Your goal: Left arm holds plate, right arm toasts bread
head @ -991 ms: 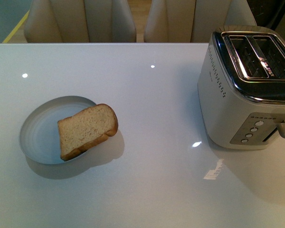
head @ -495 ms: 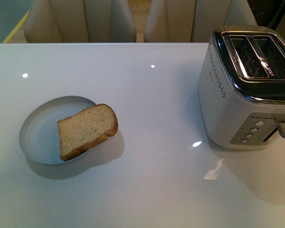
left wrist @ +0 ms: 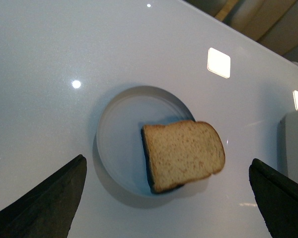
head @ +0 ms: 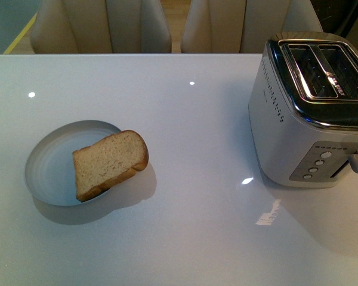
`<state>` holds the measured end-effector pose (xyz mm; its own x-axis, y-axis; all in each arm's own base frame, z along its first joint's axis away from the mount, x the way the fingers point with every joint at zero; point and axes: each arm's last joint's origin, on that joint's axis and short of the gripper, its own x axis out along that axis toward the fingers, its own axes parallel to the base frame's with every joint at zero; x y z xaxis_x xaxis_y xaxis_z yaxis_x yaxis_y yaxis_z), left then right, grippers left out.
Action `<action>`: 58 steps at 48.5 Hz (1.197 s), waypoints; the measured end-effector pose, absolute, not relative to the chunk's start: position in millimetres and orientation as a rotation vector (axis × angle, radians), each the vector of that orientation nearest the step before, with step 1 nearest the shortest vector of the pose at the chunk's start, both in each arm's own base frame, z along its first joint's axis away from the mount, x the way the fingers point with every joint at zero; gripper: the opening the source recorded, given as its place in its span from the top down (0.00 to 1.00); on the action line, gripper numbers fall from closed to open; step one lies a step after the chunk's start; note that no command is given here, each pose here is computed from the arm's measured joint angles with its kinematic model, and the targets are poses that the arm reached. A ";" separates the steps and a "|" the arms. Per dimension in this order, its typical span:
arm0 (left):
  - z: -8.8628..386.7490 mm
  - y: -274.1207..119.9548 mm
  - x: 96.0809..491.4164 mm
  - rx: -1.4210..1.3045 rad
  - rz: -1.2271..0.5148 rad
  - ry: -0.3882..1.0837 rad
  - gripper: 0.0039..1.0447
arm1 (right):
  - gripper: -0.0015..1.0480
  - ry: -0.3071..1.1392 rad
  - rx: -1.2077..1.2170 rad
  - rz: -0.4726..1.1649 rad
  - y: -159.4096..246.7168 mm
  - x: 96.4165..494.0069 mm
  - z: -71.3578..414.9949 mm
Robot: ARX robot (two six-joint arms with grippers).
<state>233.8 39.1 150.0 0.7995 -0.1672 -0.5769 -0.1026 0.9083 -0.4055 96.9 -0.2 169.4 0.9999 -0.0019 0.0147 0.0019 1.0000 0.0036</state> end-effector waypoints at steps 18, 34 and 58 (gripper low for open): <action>64.5 46.2 296.5 -0.551 0.136 0.828 0.07 | 0.09 -0.015 0.004 -0.002 -0.2 96.9 169.4; 15.5 32.3 324.4 -0.546 0.154 0.941 0.07 | 0.09 -0.015 0.004 -0.002 -0.2 96.9 169.4; -25.1 24.0 337.8 -0.467 0.135 1.028 0.07 | 0.09 -0.015 0.004 -0.002 -0.2 96.9 169.4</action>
<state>337.8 24.0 -25.1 0.5177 -0.1081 -0.8487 -0.3229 0.8939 -0.3108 96.9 -0.2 169.4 0.9999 -0.0019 0.0147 0.0019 1.0000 0.0036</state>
